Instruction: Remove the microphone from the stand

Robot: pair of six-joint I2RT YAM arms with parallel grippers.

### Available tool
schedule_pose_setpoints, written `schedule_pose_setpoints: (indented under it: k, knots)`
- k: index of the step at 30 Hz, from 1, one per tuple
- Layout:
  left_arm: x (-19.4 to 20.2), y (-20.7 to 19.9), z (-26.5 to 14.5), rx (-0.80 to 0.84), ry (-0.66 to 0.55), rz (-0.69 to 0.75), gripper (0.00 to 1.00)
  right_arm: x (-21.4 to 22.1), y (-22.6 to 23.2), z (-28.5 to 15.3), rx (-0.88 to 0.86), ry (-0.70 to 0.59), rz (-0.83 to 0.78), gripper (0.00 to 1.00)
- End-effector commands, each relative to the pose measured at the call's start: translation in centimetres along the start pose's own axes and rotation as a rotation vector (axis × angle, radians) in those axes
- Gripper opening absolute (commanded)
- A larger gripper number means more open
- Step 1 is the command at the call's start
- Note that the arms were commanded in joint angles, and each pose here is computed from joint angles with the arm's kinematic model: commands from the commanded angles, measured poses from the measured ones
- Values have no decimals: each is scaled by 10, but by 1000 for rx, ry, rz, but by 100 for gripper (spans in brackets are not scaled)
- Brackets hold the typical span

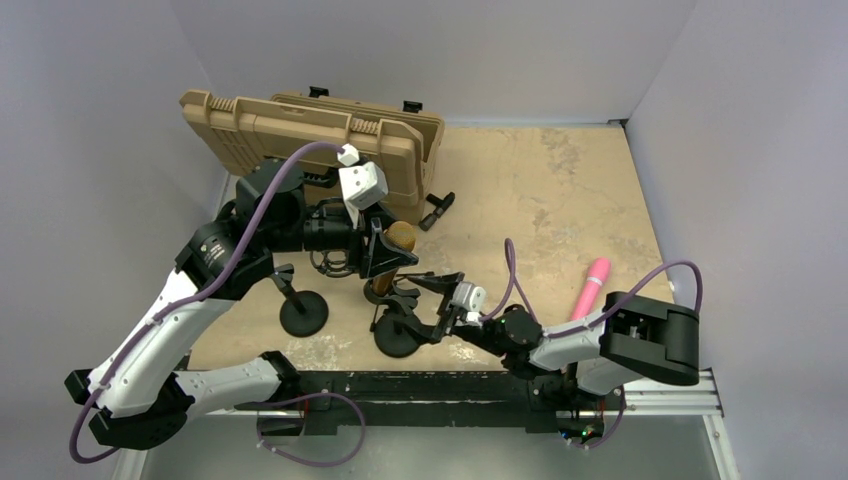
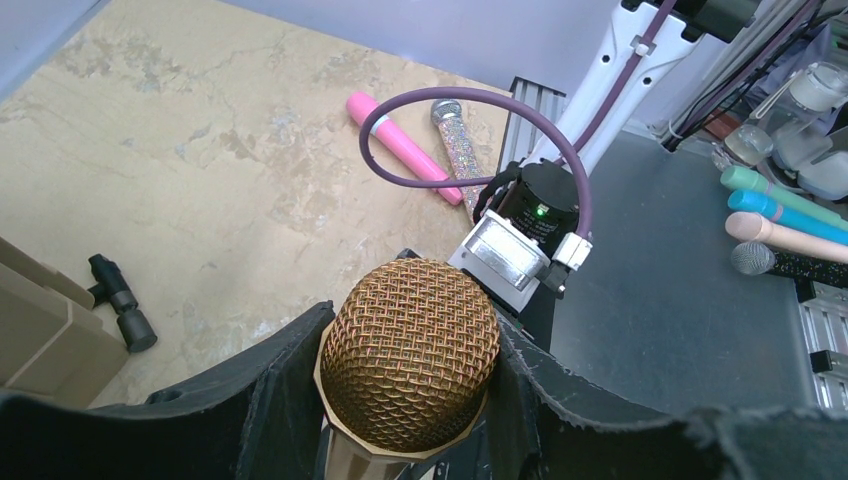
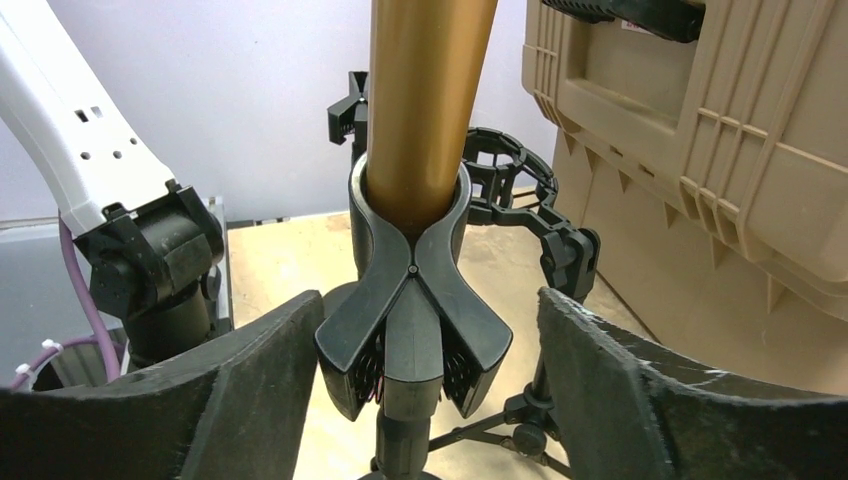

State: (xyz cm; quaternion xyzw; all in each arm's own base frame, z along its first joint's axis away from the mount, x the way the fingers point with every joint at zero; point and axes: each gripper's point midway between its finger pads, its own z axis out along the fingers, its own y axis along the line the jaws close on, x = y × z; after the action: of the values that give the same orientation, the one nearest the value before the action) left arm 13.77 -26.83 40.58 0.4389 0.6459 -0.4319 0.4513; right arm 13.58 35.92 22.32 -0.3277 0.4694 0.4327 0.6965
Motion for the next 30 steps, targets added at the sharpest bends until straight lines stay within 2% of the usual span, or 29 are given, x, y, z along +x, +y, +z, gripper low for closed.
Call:
schedule_pose_setpoints:
  k: [1, 9, 18, 25, 30]
  knots:
    - [-17, 0, -3, -9, -47, 50, 0, -122, -11, -4, 41, -471, 42, 68]
    - [-19, -1, -4, -6, -51, 50, 0, -106, -15, 2, 68, -421, 41, 0]
    - [-46, -16, -20, 17, -94, 67, 0, -96, -19, 4, 98, -389, 42, 0]
    - [-103, -51, -53, 90, -257, 145, 0, -92, -19, 8, 100, -380, 33, 0]
    - [-137, -56, -81, 16, -391, 199, 0, -92, -19, 9, 101, -375, 35, 0]
